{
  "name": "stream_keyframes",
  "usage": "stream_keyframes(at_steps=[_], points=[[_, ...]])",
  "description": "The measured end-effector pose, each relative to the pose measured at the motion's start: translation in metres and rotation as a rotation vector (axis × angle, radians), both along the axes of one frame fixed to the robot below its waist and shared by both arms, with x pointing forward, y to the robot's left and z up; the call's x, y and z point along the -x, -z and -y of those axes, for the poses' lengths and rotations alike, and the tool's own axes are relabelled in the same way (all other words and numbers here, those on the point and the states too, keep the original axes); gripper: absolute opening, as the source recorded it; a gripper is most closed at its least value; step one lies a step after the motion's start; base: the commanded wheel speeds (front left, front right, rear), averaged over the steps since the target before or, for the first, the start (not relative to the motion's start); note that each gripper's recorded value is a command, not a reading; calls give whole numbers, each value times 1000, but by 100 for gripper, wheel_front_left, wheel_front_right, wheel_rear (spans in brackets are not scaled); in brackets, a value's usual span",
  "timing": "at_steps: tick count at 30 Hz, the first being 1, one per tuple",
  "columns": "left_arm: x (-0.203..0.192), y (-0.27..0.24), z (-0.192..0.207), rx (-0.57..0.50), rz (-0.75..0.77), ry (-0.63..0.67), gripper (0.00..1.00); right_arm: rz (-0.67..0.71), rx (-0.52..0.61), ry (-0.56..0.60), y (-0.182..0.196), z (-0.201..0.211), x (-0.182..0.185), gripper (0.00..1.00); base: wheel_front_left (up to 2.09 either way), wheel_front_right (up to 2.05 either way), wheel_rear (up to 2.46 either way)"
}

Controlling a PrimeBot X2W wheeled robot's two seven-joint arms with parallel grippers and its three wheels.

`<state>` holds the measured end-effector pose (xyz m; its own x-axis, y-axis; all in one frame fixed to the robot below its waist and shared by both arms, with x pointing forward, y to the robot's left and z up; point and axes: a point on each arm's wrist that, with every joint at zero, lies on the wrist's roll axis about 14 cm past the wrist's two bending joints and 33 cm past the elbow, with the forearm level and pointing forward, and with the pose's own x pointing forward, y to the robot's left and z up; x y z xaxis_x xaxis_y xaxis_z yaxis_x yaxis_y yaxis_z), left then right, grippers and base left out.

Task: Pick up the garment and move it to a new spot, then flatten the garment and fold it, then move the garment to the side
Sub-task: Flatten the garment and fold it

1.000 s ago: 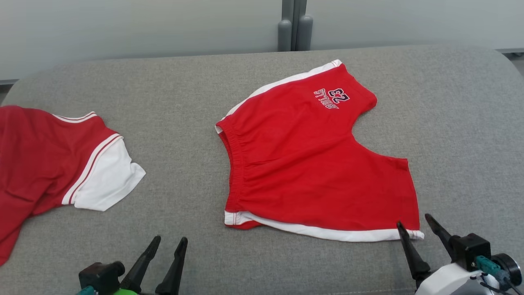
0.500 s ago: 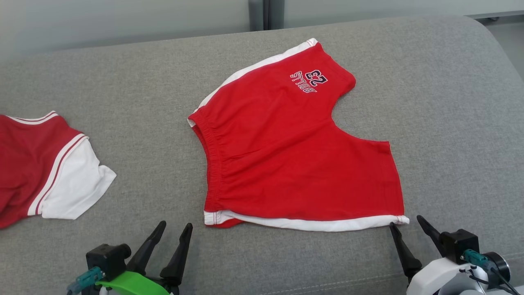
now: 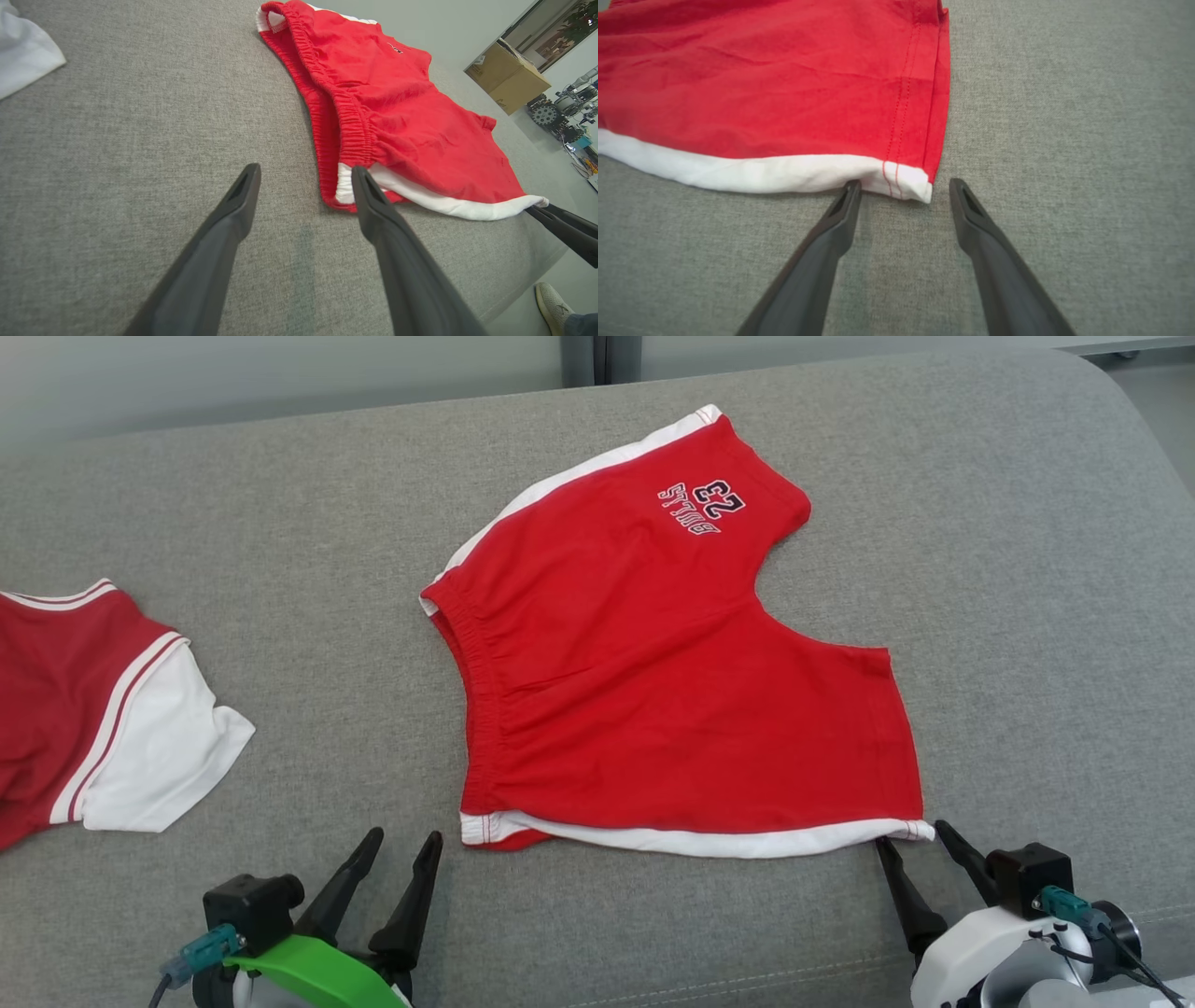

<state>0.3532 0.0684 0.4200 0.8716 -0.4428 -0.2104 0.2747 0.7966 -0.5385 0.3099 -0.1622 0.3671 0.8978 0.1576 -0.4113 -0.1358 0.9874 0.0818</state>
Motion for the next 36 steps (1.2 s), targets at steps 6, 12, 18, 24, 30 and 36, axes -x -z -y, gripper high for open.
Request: stream_keyframes(at_steps=[6, 12, 18, 24, 30, 36], points=[[7, 14, 3, -16, -59, 23, 100, -19, -5, -2, 6, -3, 0, 79, 0, 0, 0], [9, 21, 9, -16, -87, 49, 100, -15, -10, -13, 5, -5, -6, 22, 0, 0, 0], [6, 19, 26, 17, -97, 82, 100, -20, -10, -18, 7, -5, -7, 2, 0, 0, 0], [5, 21, 32, 27, -111, 99, 100, -15, -9, -23, 5, -5, -9, 0, 0, 0, 0], [-1, 12, 45, 56, -88, 117, 68, -23, -7, -15, 7, -1, -7, 0, 0, 0, 0], [0, 8, 53, 72, -83, 132, 0, -23, -5, -11, 7, 1, -8, 0, 0, 0, 0]])
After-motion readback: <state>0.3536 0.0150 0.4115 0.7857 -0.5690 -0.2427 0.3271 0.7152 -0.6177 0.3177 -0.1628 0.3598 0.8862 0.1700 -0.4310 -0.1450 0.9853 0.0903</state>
